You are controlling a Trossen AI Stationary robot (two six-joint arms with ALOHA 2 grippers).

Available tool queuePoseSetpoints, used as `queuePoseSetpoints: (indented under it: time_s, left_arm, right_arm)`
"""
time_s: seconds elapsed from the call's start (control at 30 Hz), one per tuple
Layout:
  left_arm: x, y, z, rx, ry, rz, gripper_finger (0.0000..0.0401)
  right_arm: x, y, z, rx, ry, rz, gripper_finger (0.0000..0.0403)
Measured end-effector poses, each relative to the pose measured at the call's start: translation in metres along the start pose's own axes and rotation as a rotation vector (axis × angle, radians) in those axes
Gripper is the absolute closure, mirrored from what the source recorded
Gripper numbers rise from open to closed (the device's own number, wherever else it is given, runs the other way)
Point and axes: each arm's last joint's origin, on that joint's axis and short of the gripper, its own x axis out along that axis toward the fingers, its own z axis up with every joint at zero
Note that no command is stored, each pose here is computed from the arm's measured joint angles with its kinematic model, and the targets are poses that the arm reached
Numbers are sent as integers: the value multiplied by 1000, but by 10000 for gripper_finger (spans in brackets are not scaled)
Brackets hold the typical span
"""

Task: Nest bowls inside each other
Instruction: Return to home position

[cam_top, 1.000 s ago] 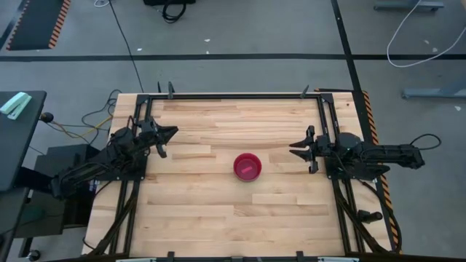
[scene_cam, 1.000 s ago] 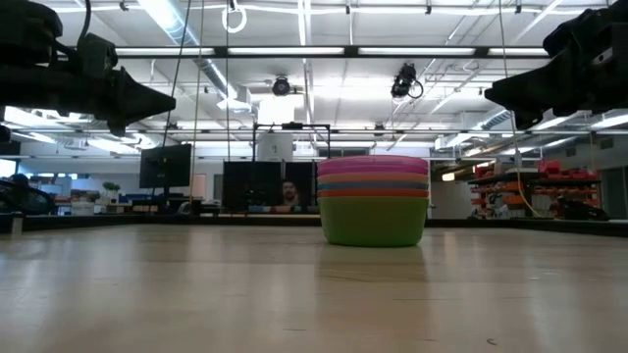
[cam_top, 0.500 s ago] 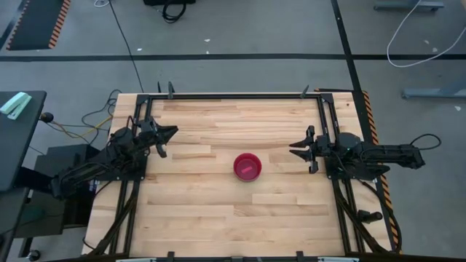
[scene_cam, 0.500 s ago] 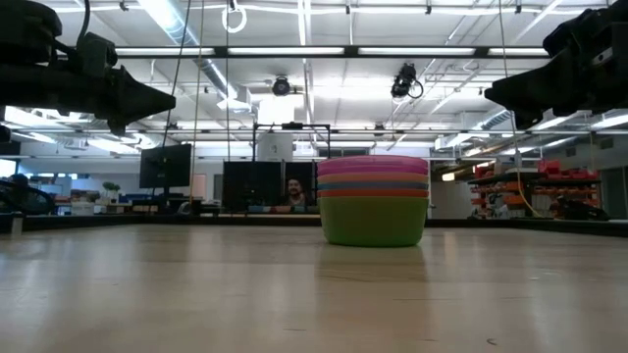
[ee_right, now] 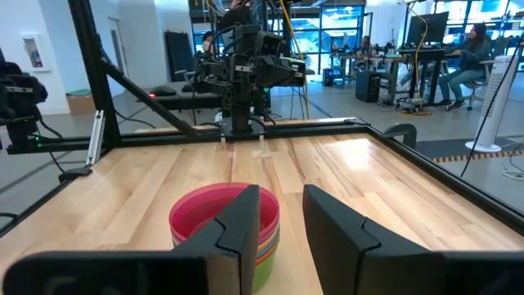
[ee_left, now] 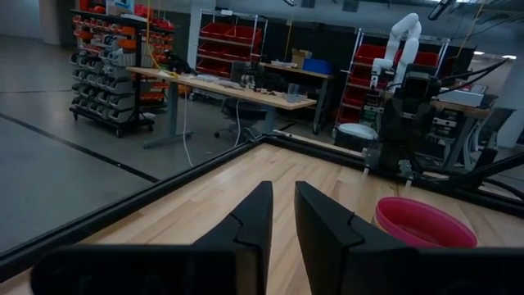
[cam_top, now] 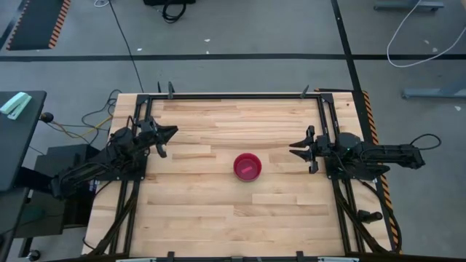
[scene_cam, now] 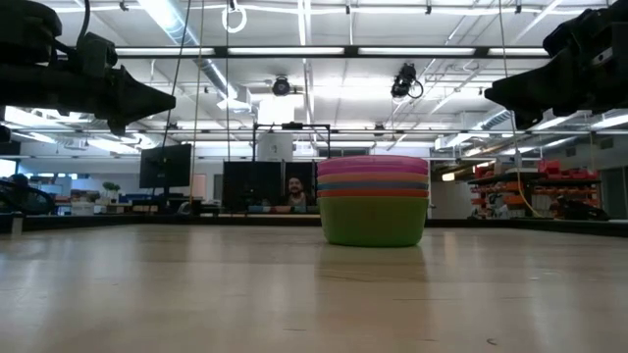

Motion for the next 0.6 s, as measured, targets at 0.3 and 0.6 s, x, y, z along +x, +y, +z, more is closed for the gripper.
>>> queuePoseSetpoints:
  time_s: [0.3,0.6]
  left_arm:
    - [0,0,0,0,0,0,344]
    - [0,0,0,0,0,0,339]
  right_arm:
    - [0,0,0,0,0,0,299]
    - [0,0,0,0,0,0,299]
